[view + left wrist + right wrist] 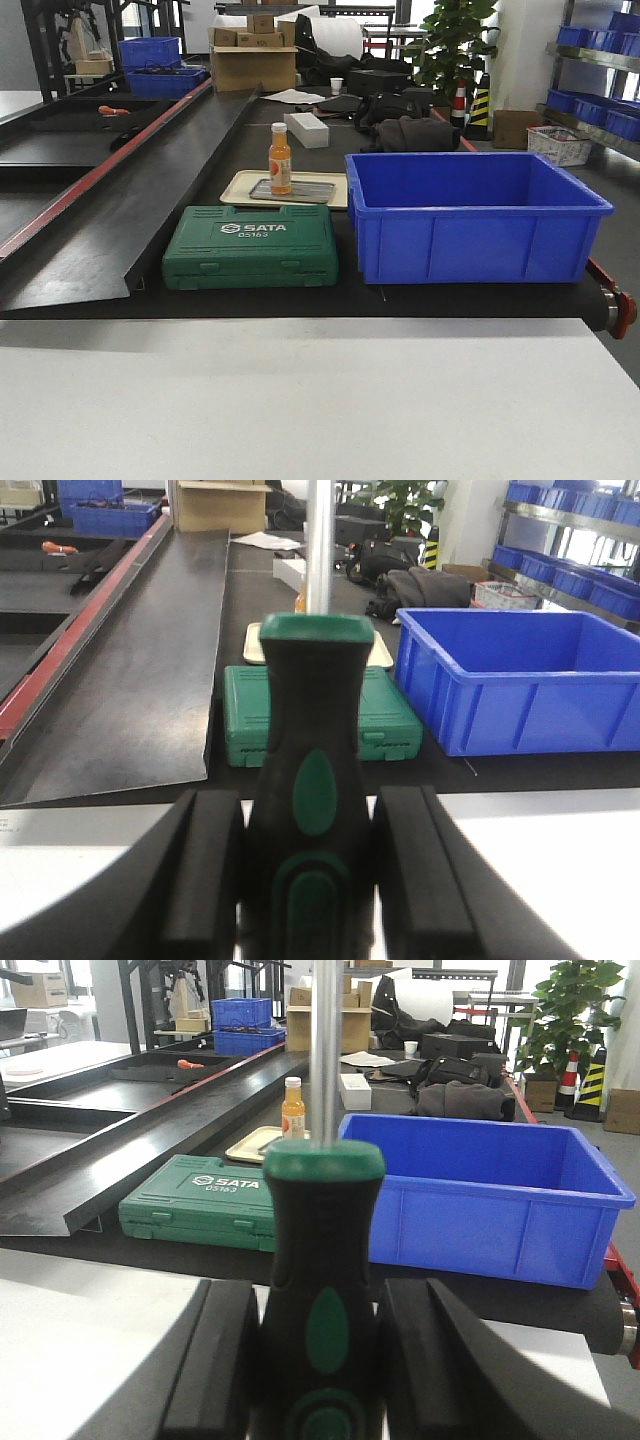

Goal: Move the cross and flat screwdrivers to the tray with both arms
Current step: 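Lift both held screwdrivers upright off the table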

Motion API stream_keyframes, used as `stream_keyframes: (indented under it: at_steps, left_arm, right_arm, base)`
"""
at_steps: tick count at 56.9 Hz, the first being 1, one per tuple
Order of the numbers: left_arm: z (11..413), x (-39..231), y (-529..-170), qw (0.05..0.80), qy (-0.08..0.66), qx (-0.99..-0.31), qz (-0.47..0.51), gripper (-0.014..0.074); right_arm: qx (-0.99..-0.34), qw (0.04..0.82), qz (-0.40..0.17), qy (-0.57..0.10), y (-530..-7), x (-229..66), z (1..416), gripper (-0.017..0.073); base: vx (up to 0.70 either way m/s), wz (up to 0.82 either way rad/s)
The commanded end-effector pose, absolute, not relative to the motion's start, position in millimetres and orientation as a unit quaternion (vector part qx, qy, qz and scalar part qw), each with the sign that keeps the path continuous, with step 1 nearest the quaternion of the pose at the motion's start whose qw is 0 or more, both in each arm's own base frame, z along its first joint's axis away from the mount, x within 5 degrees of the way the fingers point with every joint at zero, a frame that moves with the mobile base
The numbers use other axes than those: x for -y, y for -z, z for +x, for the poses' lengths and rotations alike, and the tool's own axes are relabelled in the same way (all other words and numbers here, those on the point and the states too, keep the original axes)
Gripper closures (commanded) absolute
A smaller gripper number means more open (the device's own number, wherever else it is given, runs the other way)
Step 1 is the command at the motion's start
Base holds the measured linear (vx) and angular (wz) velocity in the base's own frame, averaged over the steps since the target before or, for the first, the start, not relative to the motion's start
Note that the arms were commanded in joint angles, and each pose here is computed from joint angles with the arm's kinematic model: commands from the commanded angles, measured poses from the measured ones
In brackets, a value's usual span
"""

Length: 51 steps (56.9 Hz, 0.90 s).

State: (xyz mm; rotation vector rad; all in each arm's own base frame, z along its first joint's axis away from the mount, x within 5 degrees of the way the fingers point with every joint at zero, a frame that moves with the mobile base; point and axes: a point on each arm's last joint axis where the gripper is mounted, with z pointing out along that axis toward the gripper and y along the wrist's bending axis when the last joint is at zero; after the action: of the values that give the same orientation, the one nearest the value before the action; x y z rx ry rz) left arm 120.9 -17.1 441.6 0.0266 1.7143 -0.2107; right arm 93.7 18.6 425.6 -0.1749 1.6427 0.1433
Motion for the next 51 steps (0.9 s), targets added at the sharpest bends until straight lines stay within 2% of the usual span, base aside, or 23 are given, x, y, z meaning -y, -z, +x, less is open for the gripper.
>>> stream_keyframes:
  at_steps: [1,51]
  left_arm:
    - [118.1,16.2,-458.1,0.695,0.101,-0.712,0.005,0.0599]
    - [118.0,16.6,-454.7,0.682,0.100,-0.725,0.006,0.0599]
  right_arm:
    - [-0.687,0.721,-0.068,-0.062,-443.0,-16.8,90.7,0.0567]
    - [-0.689,0.719,-0.068,-0.062,-442.5,-16.9,90.7,0.0567]
  base:
    - [0.00,0.00]
    - [0.00,0.00]
